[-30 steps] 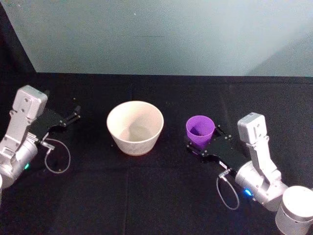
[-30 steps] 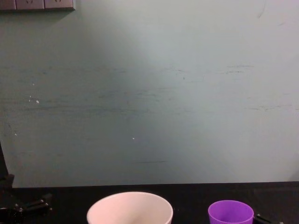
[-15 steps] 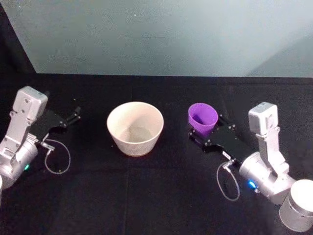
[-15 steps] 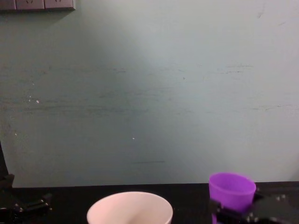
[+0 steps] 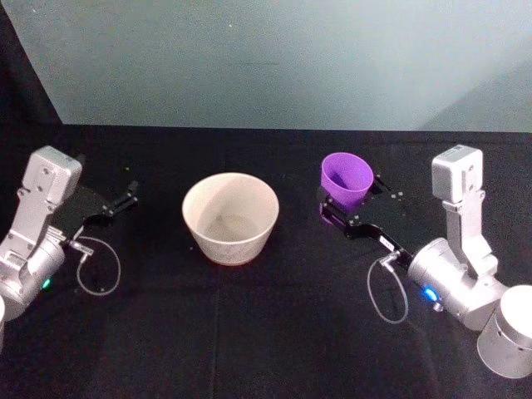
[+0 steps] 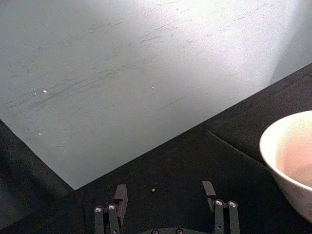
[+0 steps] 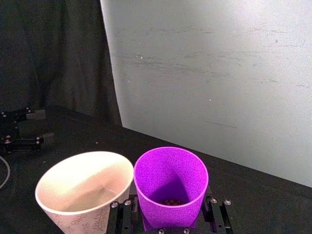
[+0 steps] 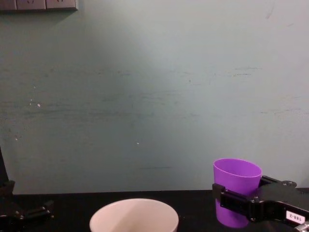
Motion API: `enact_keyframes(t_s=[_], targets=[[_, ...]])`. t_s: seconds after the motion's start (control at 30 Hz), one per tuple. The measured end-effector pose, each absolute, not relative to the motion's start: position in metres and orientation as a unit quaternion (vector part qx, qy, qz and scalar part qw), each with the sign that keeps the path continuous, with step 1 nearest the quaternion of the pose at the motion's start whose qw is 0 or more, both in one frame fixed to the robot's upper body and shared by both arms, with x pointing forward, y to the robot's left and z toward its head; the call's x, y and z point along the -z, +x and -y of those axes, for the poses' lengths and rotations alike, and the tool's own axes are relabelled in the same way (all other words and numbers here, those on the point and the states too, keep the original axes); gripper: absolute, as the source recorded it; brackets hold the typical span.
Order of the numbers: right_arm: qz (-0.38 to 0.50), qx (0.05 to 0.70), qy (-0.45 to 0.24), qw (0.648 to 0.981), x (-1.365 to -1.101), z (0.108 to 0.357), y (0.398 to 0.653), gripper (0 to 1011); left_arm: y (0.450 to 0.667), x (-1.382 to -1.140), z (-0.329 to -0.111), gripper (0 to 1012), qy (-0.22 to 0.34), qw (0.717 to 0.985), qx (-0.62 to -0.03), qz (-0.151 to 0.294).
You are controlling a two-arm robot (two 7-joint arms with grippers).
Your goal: Pick up the cup and pour the mung beans from the cup into the bowl.
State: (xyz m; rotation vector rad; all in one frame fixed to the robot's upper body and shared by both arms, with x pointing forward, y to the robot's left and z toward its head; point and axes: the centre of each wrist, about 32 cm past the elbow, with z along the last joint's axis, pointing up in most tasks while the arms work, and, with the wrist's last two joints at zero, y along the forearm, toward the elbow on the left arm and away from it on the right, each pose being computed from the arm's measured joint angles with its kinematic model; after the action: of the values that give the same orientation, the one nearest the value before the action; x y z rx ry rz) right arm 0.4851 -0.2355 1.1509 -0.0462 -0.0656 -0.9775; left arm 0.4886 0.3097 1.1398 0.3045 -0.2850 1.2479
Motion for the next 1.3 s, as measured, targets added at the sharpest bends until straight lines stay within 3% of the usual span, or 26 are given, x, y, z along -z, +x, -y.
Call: enact_keyframes(t_s=[1.3], targets=[[0.034,0.47,-0.021,0.882,-1.1504,0.2361,0.4845,724,0.4886,-1.1398,-0.3097,1000,0.142,0.791,-0.58,0.132]])
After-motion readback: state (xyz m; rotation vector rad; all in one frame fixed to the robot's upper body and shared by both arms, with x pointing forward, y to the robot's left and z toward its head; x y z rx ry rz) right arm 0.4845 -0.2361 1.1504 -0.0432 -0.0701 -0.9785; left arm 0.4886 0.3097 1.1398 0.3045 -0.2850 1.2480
